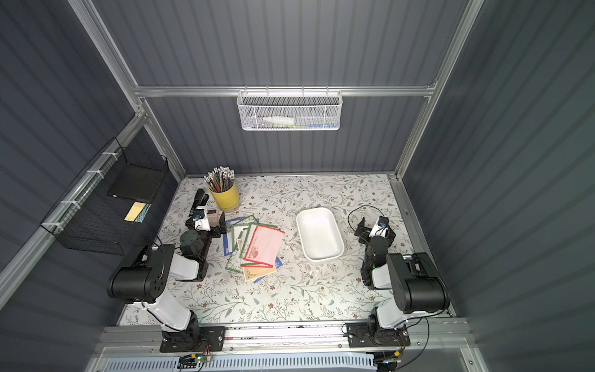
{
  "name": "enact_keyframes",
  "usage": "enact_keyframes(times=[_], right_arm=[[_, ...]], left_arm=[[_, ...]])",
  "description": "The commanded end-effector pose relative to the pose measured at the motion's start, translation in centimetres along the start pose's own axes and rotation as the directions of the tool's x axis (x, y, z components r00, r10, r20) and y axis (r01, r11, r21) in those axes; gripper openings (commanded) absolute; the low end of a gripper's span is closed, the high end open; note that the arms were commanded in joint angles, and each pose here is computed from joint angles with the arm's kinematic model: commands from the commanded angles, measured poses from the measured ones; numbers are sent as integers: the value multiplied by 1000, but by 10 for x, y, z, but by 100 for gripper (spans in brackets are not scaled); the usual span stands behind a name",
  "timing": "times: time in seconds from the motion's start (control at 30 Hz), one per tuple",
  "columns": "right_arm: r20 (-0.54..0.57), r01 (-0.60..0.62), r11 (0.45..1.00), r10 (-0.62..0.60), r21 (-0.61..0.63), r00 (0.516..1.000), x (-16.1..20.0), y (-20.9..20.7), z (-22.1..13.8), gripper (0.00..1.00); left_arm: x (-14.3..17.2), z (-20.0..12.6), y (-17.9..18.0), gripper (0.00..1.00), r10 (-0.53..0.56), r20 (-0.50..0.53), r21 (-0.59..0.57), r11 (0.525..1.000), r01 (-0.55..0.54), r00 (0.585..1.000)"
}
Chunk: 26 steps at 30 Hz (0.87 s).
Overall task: Take out the stationery paper from the storage box
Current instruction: Reset both arms
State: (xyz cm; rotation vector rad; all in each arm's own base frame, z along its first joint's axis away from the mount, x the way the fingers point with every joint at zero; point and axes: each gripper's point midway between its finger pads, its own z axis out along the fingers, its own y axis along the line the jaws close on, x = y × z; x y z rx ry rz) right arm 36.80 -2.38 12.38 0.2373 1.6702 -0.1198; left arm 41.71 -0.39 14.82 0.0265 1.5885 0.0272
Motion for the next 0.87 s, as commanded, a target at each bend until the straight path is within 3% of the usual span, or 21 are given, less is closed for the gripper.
enact_keyframes(times=[0.0, 0.03, 0.83], right_arm=[[-28, -22, 1000, 21, -16, 999, -2, 3, 5, 99], [-8, -19, 1000, 19, -13, 1000, -5, 2, 4, 99], [-15, -18, 1000, 17, -19, 1000, -4, 3, 3, 99]], left_arm=[[3, 8, 8, 99, -63, -26, -35, 997, 62, 998], [6, 9, 18, 99, -83, -41, -99, 992, 79, 996], [5, 8, 18, 99, -82, -33, -99, 992, 79, 996]])
